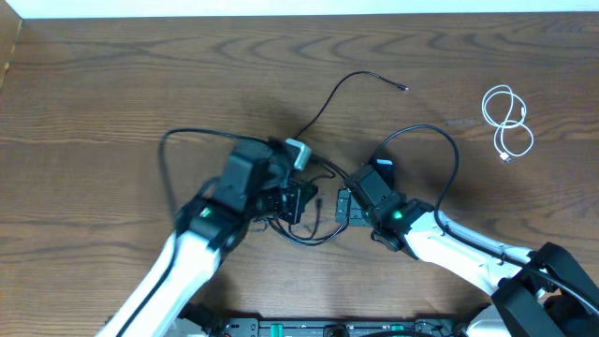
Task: Untangle cables
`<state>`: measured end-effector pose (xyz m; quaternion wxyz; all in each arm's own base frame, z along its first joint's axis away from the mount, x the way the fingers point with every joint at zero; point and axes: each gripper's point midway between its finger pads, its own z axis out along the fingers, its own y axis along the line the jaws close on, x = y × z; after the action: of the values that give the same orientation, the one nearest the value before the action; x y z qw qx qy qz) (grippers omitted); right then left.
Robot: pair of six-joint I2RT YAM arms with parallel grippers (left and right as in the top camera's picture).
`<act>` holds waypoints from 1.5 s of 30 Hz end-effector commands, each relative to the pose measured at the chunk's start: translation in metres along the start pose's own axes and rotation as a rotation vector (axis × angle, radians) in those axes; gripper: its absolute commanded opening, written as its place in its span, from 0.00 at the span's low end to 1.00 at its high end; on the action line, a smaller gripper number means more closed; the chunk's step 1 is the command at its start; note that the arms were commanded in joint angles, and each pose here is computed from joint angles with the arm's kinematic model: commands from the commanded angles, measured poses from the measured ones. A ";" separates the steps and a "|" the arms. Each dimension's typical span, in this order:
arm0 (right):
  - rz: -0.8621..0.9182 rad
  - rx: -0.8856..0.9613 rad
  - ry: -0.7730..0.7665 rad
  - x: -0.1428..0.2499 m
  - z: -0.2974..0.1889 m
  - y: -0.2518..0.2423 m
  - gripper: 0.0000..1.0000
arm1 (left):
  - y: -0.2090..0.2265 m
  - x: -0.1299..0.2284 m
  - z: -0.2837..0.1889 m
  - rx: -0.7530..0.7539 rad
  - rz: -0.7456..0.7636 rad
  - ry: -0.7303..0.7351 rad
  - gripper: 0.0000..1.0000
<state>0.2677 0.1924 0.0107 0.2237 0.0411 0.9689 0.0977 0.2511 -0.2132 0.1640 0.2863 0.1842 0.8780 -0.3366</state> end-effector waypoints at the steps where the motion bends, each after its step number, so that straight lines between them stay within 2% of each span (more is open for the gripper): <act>1: 0.013 0.010 -0.005 -0.003 0.001 -0.001 0.99 | -0.032 -0.039 -0.045 0.047 0.067 -0.192 0.07; 4: 0.013 0.010 -0.005 -0.003 0.001 -0.001 0.99 | -0.063 -0.062 -0.093 0.099 0.166 -0.379 0.07; 9: 0.013 0.010 -0.005 -0.003 0.001 -0.001 0.99 | -0.106 -0.080 -0.166 0.172 0.308 -0.647 0.08; 15: 0.013 0.010 -0.005 -0.003 0.001 -0.001 0.99 | -0.121 -0.080 -0.228 0.143 0.362 -0.866 0.07; 19: 0.013 0.010 -0.005 -0.003 0.001 -0.001 0.99 | -0.116 -0.078 -0.241 0.096 0.343 -0.914 0.08; 22: 0.013 0.010 -0.005 -0.003 0.001 -0.001 0.99 | -0.108 -0.075 -0.235 0.069 0.320 -0.885 0.08; 32: 0.013 0.010 -0.005 -0.003 0.001 -0.001 0.99 | -0.112 -0.079 -0.241 0.089 0.303 -0.917 0.08; 34: 0.013 0.010 -0.005 -0.003 0.001 -0.001 0.99 | -0.102 -0.082 -0.242 0.044 0.258 -0.930 0.08; 37: 0.013 0.010 -0.005 -0.003 0.001 -0.001 0.99 | -0.071 -0.082 -0.238 -0.105 0.167 -0.927 0.08; 44: 0.013 0.010 -0.005 -0.003 0.001 -0.001 0.99 | 0.023 -0.048 -0.237 -0.583 -0.036 -0.825 0.08; 45: 0.013 0.010 -0.006 -0.003 0.001 -0.001 0.99 | 0.042 -0.038 -0.244 -0.704 -0.069 -0.808 0.08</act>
<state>0.2674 0.1928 0.0105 0.2226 0.0411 0.9690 0.0990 0.2043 -0.0778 0.3229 0.6175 0.0091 0.7589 -0.2066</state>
